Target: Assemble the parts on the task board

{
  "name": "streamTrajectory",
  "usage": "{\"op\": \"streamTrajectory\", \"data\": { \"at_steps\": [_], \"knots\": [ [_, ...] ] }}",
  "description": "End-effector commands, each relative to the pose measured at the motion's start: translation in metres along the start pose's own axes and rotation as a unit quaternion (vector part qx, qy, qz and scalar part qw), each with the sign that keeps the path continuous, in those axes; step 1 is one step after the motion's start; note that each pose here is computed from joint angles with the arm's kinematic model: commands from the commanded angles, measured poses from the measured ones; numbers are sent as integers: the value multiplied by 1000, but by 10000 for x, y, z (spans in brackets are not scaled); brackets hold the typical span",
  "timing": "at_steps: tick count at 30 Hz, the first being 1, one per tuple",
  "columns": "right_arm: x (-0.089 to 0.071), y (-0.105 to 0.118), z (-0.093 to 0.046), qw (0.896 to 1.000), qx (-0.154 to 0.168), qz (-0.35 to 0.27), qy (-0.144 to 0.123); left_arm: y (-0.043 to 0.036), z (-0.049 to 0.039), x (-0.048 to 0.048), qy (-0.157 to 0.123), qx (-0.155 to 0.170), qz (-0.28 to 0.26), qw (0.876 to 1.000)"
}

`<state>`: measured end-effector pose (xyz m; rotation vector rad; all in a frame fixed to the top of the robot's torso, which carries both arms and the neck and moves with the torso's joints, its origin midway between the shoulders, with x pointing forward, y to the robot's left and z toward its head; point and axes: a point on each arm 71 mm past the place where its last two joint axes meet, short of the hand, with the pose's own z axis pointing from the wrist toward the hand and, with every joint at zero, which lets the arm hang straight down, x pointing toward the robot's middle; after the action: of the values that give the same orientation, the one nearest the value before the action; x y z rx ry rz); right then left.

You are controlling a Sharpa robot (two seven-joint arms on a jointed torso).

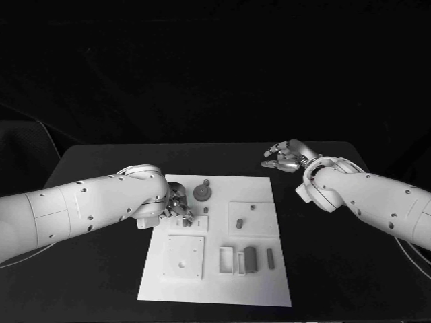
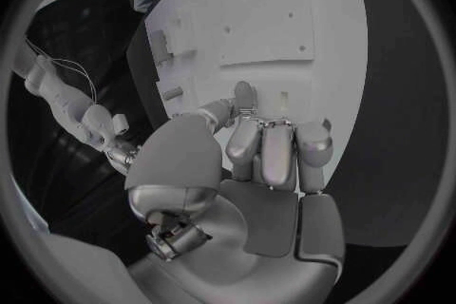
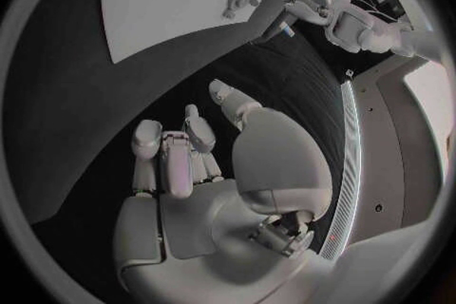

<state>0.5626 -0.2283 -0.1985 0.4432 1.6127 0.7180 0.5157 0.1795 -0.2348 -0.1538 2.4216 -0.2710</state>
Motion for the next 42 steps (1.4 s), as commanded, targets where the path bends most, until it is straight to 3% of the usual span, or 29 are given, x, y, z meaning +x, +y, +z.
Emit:
{"op": "streamTrajectory", "data": {
  "at_steps": [1, 20, 42],
  "knots": [
    [16, 9, -1, 1000, -3, 1, 8, -13, 11, 34, 9, 4, 5, 1000],
    [12, 3, -4, 1000, -2, 1, 7, -46, 14, 31, 4, 13, -7, 1000],
    [18, 2, -5, 1000, -2, 1, 8, -30, 14, 3, -11, 18, -23, 1000]
  ]
}}
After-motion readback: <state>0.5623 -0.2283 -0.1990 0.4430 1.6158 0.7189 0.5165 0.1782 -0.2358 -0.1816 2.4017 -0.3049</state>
